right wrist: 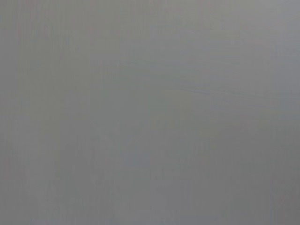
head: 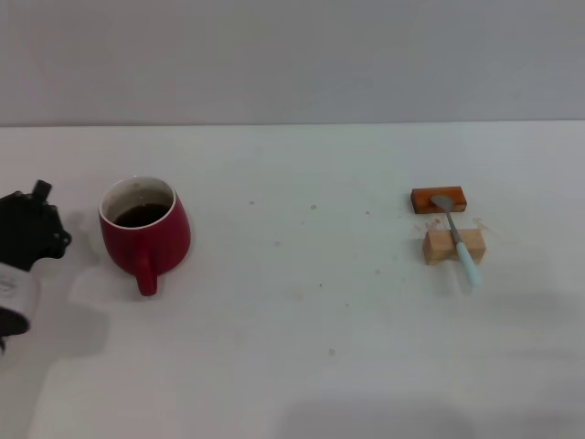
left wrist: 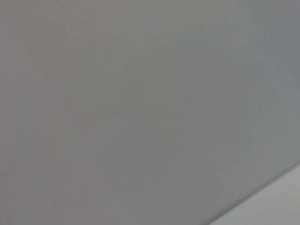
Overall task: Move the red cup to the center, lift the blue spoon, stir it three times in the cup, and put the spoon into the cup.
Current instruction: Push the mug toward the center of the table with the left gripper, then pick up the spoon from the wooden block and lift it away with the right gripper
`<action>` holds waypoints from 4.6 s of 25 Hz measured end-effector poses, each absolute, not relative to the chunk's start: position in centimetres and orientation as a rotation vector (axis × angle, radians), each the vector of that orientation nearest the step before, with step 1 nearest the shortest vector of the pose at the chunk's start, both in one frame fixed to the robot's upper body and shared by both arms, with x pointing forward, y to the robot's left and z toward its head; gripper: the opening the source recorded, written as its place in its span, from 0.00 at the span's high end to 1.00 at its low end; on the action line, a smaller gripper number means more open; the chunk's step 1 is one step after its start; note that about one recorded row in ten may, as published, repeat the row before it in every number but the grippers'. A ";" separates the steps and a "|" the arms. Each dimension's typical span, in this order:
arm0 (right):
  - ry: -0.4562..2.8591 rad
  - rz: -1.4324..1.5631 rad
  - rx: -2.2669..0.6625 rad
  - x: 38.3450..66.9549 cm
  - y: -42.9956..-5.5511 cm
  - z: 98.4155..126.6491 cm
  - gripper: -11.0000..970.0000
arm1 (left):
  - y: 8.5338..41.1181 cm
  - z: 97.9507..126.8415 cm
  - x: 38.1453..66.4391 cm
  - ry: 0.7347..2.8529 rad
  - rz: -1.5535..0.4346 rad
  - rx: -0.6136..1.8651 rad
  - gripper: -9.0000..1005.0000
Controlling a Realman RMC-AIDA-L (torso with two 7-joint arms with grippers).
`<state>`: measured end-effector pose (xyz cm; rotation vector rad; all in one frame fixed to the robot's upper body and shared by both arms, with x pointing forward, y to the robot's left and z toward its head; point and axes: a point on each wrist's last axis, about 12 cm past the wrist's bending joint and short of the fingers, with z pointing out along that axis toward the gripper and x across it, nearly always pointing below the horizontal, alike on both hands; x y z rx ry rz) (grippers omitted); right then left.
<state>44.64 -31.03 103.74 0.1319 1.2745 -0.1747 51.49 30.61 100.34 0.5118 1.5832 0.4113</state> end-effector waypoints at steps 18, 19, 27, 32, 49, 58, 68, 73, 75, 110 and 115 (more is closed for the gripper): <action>1.268 -0.168 0.128 44.9 -30.9 103.9 0.20 | 28.6 100.2 53.6 1.580 0.466 0.765 0.96; 1.268 -0.168 0.128 44.9 -30.9 103.9 0.20 | 28.6 100.2 53.6 1.580 0.466 0.765 0.96; 1.267 -0.168 0.122 45.0 -30.9 103.9 0.20 | 27.5 100.1 53.5 1.548 0.431 0.843 0.95; 1.267 -0.169 0.122 45.0 -30.9 103.9 0.20 | 26.6 100.1 53.5 1.520 0.403 0.885 0.95; 1.249 -0.177 0.121 44.6 -31.1 104.0 0.20 | 23.3 100.3 53.2 1.440 0.296 0.981 0.93; 1.245 -0.183 0.117 44.5 -31.1 104.0 0.20 | 21.8 100.4 52.9 1.408 0.241 1.011 0.92; 1.242 -0.174 0.108 44.2 -30.9 103.9 0.20 | 20.3 100.7 52.8 1.379 0.193 1.016 0.90; 1.239 -0.176 0.107 44.1 -30.9 103.9 0.20 | 19.7 100.8 52.6 1.367 0.173 1.021 0.90; 1.237 -0.176 0.107 44.1 -30.9 103.9 0.20 | 19.6 100.8 52.5 1.364 0.167 1.024 0.89; 1.264 -0.055 -0.009 42.5 -27.9 103.1 0.20 | 31.1 101.9 48.7 1.456 0.056 -0.019 0.85; 1.320 0.001 -0.071 42.3 -26.6 102.2 0.20 | 31.3 101.6 48.5 1.475 0.072 -0.012 0.62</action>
